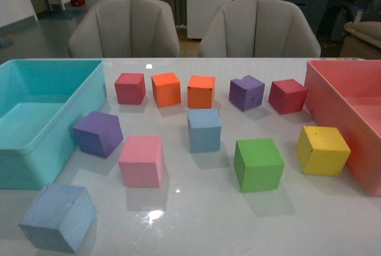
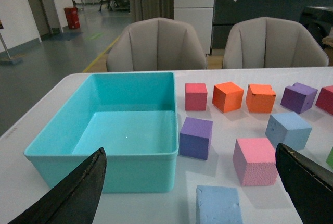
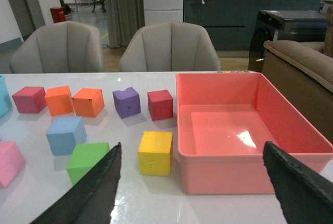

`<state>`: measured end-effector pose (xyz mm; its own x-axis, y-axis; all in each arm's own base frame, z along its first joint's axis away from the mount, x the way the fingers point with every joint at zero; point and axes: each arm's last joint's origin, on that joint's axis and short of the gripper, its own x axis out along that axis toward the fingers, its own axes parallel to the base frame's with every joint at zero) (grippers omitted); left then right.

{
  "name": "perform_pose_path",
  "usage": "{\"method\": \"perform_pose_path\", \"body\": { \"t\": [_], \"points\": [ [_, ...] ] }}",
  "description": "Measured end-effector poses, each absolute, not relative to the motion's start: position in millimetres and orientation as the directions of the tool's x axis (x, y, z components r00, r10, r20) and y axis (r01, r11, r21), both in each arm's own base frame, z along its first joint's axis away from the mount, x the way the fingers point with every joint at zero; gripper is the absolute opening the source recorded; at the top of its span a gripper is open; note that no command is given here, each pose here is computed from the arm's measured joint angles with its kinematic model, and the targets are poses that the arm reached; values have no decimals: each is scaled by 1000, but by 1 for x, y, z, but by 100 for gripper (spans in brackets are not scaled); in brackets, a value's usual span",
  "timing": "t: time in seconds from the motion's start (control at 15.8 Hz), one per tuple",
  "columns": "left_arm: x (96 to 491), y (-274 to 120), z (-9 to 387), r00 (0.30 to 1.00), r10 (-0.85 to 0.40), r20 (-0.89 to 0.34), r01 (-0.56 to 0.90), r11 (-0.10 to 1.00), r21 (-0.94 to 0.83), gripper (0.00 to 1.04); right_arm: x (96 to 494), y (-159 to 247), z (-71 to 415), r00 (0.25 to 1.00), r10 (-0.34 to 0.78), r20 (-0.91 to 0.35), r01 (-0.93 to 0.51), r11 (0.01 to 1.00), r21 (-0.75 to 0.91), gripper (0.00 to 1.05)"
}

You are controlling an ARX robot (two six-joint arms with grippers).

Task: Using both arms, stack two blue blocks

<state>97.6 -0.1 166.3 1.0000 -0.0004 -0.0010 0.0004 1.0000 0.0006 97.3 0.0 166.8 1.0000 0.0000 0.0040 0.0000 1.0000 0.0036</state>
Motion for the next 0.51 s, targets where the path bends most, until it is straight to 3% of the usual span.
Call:
{"method": "perform_pose_path", "body": {
  "t": [0.06, 0.13, 0.19, 0.32, 0.51],
  "points": [
    [98, 0, 165, 1000, 8, -13, -8, 1000, -1, 98, 97, 0, 167, 1000, 0, 4, 0, 1000, 4, 89],
    [98, -4, 165, 977, 109, -181, -109, 994, 9, 98, 97, 0, 167, 1000, -1, 4, 1, 1000, 4, 100],
    [100, -12, 174, 958, 167, -232, -159, 986, 52, 98, 97, 0, 167, 1000, 1, 4, -1, 1000, 3, 97],
    [98, -18, 197, 962, 238, -134, -234, 971, 42, 98, 97, 0, 167, 1000, 0, 3, 0, 1000, 3, 98],
    [112, -21, 205, 977, 188, -102, -188, 982, 18, 98, 97, 0, 167, 1000, 0, 4, 0, 1000, 3, 98]
  ]
}}
